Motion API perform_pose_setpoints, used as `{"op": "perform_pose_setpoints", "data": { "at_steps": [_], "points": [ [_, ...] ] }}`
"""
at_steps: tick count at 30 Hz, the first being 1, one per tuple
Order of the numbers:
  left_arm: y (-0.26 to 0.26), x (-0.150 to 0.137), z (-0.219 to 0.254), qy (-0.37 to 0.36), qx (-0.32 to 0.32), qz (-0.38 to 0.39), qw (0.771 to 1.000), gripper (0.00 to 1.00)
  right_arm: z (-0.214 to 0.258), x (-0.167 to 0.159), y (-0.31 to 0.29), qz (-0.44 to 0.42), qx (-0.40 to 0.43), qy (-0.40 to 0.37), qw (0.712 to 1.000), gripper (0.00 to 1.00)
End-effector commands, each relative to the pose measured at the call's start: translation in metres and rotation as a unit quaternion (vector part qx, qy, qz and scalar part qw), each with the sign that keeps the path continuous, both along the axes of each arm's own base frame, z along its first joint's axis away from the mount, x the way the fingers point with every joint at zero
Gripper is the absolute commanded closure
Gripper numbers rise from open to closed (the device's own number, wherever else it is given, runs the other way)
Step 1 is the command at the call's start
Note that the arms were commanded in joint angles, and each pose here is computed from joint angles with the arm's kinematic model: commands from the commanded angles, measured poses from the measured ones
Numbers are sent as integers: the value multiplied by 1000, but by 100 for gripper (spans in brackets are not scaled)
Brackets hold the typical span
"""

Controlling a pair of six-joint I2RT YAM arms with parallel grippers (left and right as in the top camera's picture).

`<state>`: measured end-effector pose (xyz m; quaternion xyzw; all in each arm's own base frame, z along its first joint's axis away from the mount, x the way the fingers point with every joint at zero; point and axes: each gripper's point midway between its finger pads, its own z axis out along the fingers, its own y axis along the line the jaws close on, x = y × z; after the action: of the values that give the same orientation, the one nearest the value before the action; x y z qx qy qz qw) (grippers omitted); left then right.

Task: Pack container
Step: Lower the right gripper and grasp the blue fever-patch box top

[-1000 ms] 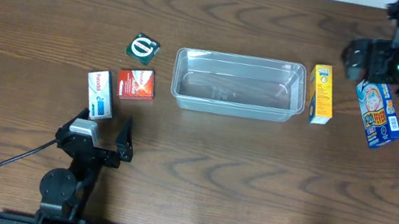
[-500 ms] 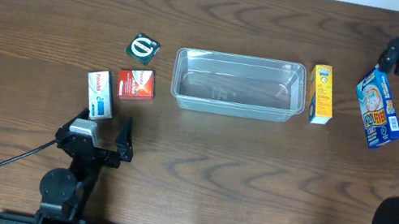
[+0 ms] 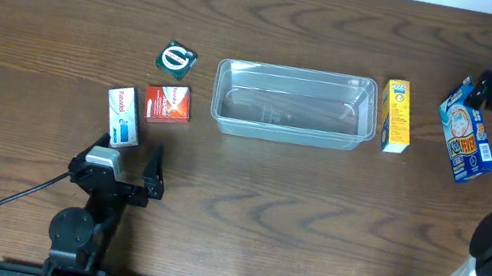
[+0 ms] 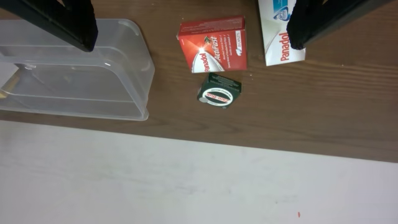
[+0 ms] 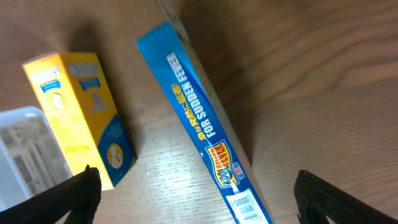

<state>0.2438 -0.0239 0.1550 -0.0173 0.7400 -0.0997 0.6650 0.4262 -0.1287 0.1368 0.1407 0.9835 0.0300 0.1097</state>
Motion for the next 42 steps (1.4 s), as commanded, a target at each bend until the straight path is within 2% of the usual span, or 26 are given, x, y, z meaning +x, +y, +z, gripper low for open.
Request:
{"op": "perform_pose_setpoints", "data": {
  "at_steps": [1, 12, 16, 23, 36, 42],
  "points": [
    [-1, -1, -15, 22, 5, -4, 1000, 2, -15, -2, 0, 7, 8, 20, 1000, 6],
    [-1, -1, -15, 22, 5, -4, 1000, 2, -50, -5, 1, 24, 16, 51, 998, 21],
    [-1, -1, -15, 22, 5, -4, 1000, 2, -63, -10, 3, 24, 19, 59, 998, 34],
    [-1, -1, -15, 22, 5, -4, 1000, 2, -85, -19, 6, 24, 25, 73, 997, 46],
    [-1, -1, -15, 22, 5, -4, 1000, 2, -85, -14, 4, 22, 21, 62, 998, 84],
    [-1, -1, -15, 22, 5, -4, 1000, 2, -77, -4, 7, 24, 31, 43, 998, 88]
  ]
}}
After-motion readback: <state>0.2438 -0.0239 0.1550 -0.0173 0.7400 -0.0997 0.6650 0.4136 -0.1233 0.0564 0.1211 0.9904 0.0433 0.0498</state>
